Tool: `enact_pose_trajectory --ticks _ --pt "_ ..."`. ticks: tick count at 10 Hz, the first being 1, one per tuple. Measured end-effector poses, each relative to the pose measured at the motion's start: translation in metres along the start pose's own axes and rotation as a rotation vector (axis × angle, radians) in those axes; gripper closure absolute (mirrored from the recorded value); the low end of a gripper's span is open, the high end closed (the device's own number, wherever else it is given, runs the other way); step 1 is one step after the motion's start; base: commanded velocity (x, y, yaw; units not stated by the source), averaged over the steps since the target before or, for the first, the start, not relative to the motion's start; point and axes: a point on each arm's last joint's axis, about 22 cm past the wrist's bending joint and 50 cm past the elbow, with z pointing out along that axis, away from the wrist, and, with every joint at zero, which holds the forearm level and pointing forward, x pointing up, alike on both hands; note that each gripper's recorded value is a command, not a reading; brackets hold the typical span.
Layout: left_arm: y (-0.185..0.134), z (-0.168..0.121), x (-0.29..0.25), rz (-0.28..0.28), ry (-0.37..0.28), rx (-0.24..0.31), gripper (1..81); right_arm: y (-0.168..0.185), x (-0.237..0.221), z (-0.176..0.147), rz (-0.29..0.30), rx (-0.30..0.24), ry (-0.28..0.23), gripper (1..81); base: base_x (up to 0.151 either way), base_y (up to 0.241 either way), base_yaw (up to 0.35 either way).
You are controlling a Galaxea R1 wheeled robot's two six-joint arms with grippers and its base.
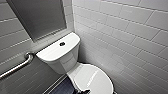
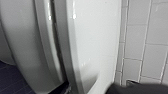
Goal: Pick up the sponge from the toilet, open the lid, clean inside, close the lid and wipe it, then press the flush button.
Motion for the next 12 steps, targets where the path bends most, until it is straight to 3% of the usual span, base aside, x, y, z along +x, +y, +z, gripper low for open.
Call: enact_pose_trajectory --ticks 8,12 --pt "0.007 0.023 -0.01 0.012 0.049 -0.048 1.0 -0.003 0.006 0.003 0.005 0.015 0.033 81.1 0.0 0.0 0.0" --pt "0.005 0.002 -0.01 -0.106 0.02 -0.044 1.0 -0.008 0.007 0.007 0.004 0.024 0.035 81.1 0.0 0.0 0.0"
